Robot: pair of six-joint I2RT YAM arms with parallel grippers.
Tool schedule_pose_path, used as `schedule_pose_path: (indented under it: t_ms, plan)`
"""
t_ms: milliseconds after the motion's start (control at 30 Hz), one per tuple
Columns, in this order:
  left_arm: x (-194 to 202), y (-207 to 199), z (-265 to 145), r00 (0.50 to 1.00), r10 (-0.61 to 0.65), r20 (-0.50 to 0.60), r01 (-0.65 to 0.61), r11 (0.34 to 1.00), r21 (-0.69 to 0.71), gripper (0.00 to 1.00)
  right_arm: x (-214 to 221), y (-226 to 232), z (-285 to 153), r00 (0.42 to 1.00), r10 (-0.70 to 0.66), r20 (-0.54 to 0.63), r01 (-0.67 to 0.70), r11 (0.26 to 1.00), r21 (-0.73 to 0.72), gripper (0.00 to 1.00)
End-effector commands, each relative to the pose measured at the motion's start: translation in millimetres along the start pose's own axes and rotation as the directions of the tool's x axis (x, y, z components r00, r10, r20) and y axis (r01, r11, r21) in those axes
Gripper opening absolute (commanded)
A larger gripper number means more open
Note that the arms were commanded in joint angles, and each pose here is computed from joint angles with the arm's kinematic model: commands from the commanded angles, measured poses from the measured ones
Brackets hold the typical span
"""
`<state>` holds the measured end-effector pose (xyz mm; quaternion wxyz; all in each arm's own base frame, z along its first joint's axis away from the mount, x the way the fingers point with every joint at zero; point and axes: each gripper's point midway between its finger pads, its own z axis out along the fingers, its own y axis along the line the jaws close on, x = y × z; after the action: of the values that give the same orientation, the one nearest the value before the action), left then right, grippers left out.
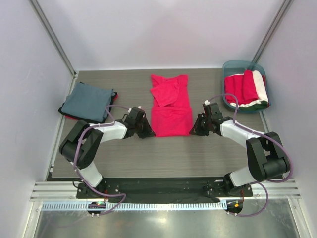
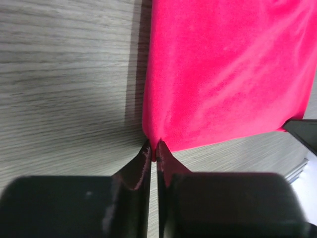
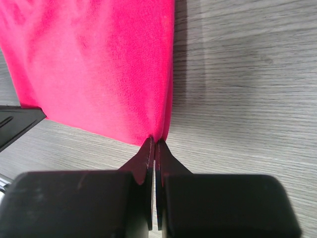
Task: Fold and stack the t-shirts
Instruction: Fold the tshirt
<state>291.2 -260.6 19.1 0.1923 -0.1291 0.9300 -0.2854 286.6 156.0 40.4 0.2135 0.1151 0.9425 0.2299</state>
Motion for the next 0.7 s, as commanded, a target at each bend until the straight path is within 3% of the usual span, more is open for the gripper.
schedule_pose_path:
  t_ms: [0,400,667]
  plan:
    - [10,26,10,1.0,0.002,-0.023,-0.004,0.996,-0.092,0.0,0,8,-6,1.0,-0.016,0.01,0.017,0.999,-0.031,0.01]
    - [27,26,-19,0.998,0.035,-0.053,-0.038,0.998,-0.056,0.0,18,11,-18,1.0,-0.018,-0.021,0.016,0.997,-0.076,0.01]
    - [44,8,-67,0.996,0.075,-0.047,-0.074,0.997,0.017,0.0,32,13,-47,0.999,-0.031,-0.028,0.029,0.996,-0.09,0.01]
